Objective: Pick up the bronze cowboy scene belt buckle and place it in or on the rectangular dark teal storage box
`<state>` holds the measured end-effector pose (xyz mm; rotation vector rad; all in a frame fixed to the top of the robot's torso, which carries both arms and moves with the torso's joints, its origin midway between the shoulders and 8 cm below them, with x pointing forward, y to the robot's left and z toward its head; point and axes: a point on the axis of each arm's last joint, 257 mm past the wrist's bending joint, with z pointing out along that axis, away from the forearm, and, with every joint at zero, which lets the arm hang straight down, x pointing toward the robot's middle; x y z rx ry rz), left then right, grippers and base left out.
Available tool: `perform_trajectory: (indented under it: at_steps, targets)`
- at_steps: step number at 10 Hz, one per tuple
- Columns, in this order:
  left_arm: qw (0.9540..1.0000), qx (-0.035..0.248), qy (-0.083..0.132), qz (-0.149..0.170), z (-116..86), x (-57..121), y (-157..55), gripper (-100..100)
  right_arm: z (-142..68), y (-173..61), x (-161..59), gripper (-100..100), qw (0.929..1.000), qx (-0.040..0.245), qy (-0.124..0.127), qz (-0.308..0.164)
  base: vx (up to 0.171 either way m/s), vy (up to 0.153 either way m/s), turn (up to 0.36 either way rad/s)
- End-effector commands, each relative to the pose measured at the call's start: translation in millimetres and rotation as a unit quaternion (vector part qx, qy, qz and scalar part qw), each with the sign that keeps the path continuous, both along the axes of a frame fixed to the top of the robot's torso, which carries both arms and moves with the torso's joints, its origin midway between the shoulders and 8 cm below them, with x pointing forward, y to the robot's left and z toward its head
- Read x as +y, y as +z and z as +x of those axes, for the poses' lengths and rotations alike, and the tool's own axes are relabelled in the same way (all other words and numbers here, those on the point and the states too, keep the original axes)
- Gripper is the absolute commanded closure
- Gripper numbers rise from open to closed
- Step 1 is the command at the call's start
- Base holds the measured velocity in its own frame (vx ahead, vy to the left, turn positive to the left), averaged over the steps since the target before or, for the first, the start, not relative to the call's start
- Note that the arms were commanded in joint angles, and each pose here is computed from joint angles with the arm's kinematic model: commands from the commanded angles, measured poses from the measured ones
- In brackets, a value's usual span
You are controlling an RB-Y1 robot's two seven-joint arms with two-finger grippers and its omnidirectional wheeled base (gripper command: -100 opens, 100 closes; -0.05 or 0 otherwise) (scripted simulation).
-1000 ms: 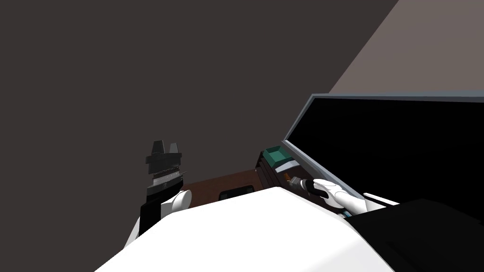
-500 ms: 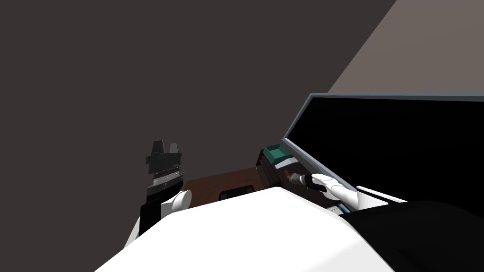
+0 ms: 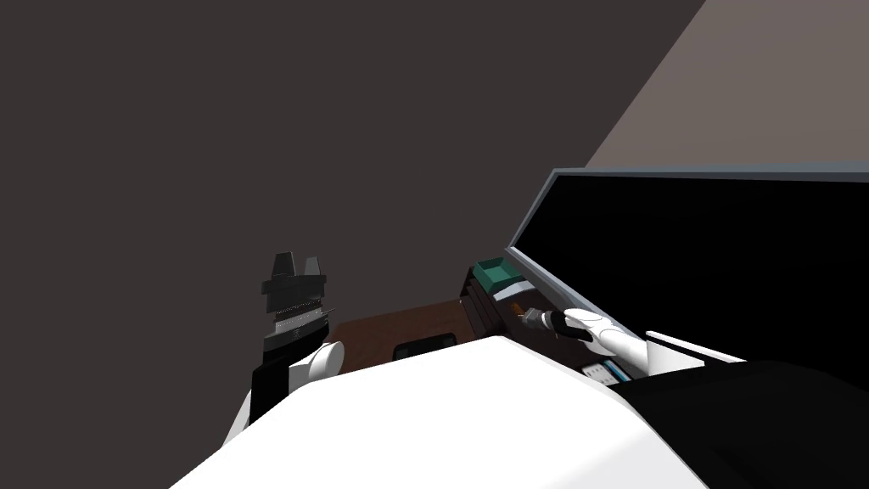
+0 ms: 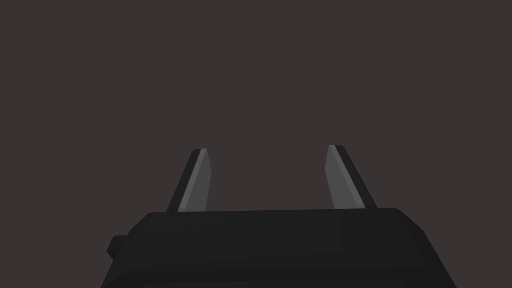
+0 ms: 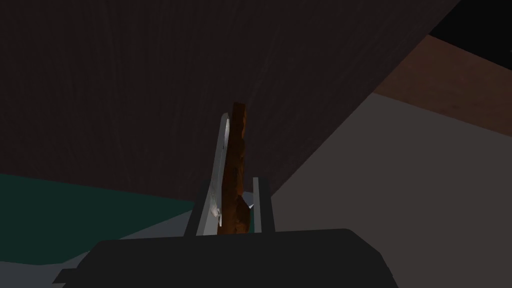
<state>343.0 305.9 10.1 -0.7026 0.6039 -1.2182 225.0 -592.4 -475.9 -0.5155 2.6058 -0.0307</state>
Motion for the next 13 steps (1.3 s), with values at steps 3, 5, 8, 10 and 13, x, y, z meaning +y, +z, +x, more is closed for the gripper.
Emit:
perform_trajectory:
  at_steps: [3,5,8,10,13]
  targets:
    - [1.0000,0.000,0.000,0.000,0.0,0.0,0.0,0,3.3,23.4,-12.0,100,0.9999,-0.008,0.009,0.000,-0.023,0.042,0.004]
    - [1.0000,0.000,0.000,0.000,0.0,0.0,0.0,0,7.7,45.2,-22.7,100,0.9997,-0.014,0.017,-0.001,-0.010,0.057,0.011]
    - [1.0000,0.000,0.000,0.000,0.0,0.0,0.0,0,12.3,66.7,-31.7,100,0.9995,-0.019,0.026,-0.002,0.008,0.032,0.007]
    - [1.0000,0.000,0.000,0.000,0.0,0.0,0.0,0,15.0,79.7,-36.5,100,0.9993,-0.022,0.032,-0.003,0.021,0.031,0.012]
    - [1.0000,0.000,0.000,0.000,0.0,0.0,0.0,0,20.7,105.7,-45.4,100,0.9988,-0.024,0.041,-0.005,0.045,0.027,0.018]
